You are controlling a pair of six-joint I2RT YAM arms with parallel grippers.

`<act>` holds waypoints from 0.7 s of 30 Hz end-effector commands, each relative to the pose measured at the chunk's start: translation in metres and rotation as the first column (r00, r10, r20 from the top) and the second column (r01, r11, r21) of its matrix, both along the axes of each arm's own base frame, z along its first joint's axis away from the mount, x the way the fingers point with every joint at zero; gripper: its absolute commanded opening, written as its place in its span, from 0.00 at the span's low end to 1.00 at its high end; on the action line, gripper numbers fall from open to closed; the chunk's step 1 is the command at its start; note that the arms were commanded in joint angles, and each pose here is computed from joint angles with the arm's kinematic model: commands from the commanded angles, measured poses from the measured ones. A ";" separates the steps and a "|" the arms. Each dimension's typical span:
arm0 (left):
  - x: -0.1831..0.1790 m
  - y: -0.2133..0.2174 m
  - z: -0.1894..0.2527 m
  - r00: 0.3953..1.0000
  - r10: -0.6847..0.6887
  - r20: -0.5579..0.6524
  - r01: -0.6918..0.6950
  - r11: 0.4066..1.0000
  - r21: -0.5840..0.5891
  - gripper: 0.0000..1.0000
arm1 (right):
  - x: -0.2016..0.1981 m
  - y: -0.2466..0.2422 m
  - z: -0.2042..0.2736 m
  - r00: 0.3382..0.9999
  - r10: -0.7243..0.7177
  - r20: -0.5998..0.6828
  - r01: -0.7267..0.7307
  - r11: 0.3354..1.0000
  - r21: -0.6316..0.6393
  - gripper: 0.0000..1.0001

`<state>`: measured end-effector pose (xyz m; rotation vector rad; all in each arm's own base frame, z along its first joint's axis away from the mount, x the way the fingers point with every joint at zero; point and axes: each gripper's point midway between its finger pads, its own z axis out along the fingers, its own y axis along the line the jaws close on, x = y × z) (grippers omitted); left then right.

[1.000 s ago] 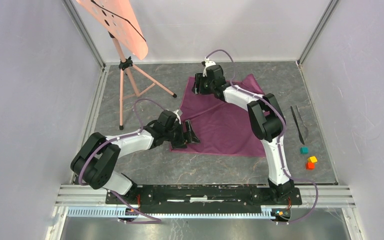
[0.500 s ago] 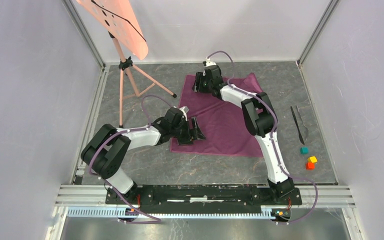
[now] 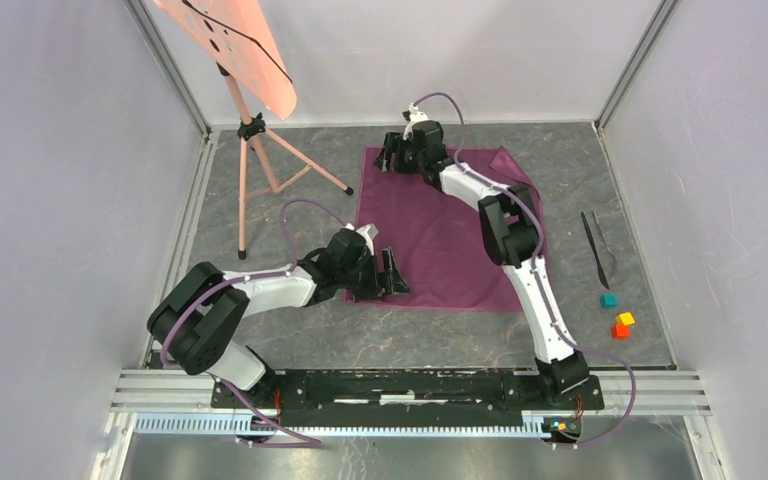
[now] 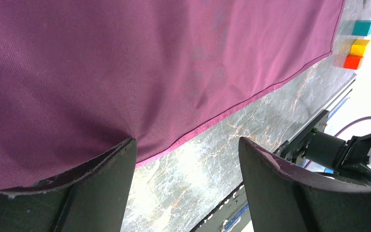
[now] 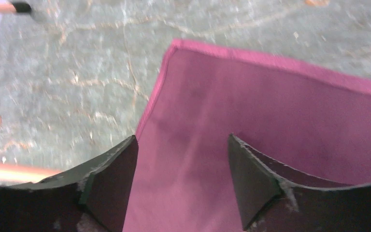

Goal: Fold the napkin into a case and place the utensils inside
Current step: Flatten out the crumpled napkin at the center of the board.

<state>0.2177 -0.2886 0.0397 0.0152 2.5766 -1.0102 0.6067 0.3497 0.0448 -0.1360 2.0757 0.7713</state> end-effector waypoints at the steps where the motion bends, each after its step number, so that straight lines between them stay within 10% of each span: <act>1: -0.007 0.004 0.005 0.999 -0.040 -0.001 0.040 0.998 0.044 0.84 | -0.019 -0.036 0.110 0.990 0.050 0.134 -0.041 0.997 -0.070 0.78; 8: 0.007 -0.009 0.043 0.996 -0.051 0.067 0.052 0.999 -0.004 0.85 | -0.066 -0.165 0.099 0.990 -0.124 0.068 0.137 0.957 -0.256 0.96; 21: 0.014 -0.010 0.018 0.996 -0.082 0.039 0.079 0.994 0.071 0.86 | -0.080 -0.308 0.032 0.928 -0.366 -0.064 0.339 0.905 -0.258 0.98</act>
